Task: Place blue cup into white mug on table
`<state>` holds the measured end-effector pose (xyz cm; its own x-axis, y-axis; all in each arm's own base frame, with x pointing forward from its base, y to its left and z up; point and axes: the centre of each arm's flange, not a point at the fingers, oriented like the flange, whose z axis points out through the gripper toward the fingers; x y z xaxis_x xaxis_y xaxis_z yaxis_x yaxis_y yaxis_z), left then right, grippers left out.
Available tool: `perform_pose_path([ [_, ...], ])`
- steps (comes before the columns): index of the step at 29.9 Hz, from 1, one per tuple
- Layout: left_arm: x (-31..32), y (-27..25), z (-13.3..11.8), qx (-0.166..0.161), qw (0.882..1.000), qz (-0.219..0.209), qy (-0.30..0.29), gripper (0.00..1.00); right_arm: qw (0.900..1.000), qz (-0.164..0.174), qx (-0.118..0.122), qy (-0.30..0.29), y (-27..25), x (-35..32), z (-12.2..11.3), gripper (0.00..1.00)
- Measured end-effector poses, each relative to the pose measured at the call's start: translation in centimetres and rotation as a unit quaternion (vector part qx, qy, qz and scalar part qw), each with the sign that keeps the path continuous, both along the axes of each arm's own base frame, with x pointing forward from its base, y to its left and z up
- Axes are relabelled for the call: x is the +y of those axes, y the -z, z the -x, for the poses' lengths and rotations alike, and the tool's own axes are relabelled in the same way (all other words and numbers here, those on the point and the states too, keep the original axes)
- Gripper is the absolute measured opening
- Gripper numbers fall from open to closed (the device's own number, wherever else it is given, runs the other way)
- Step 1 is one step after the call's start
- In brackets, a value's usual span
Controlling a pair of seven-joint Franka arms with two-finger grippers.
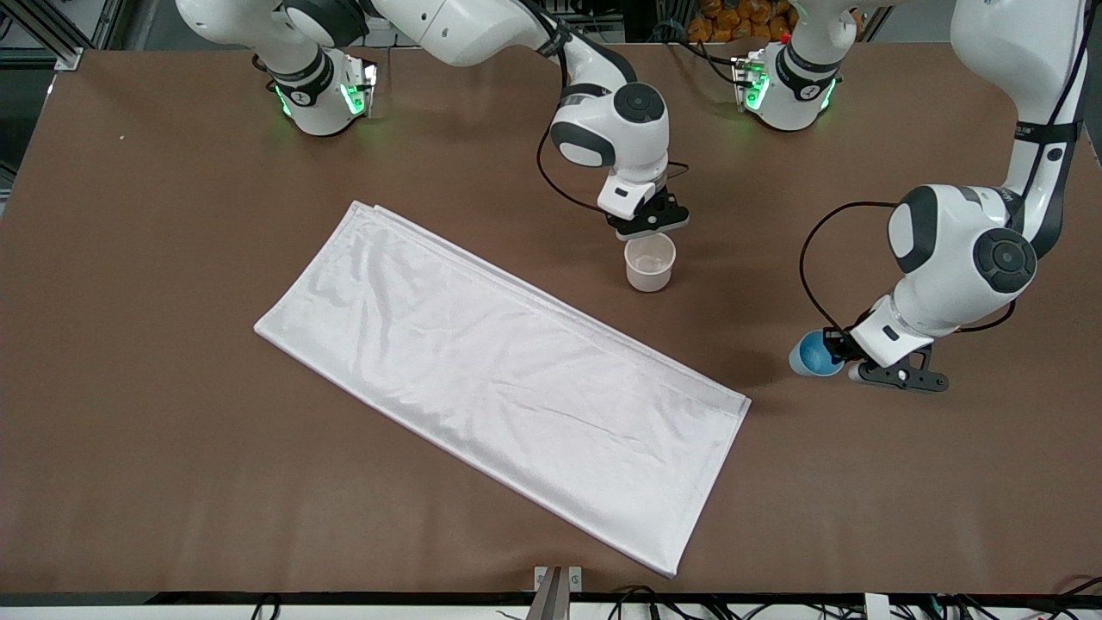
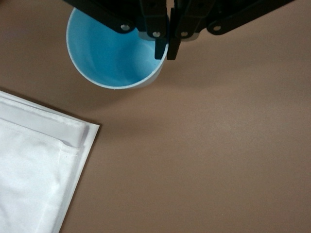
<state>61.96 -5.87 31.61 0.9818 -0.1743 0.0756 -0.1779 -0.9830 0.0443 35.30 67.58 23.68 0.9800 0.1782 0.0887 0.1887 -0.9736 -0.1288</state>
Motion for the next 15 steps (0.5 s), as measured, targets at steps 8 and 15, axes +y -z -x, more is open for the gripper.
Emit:
perform_pose_path([
  [8,0.0,-0.2,0.3,0.000,1.000,-0.001,0.001,0.04,1.000,-0.006,0.001,0.026,-0.6,0.3,-0.2,0.48],
  [15,-1.3,-1.0,2.3,0.005,1.000,0.000,-0.007,0.04,0.999,0.002,0.004,0.045,-2.8,0.4,-0.5,0.77],
])
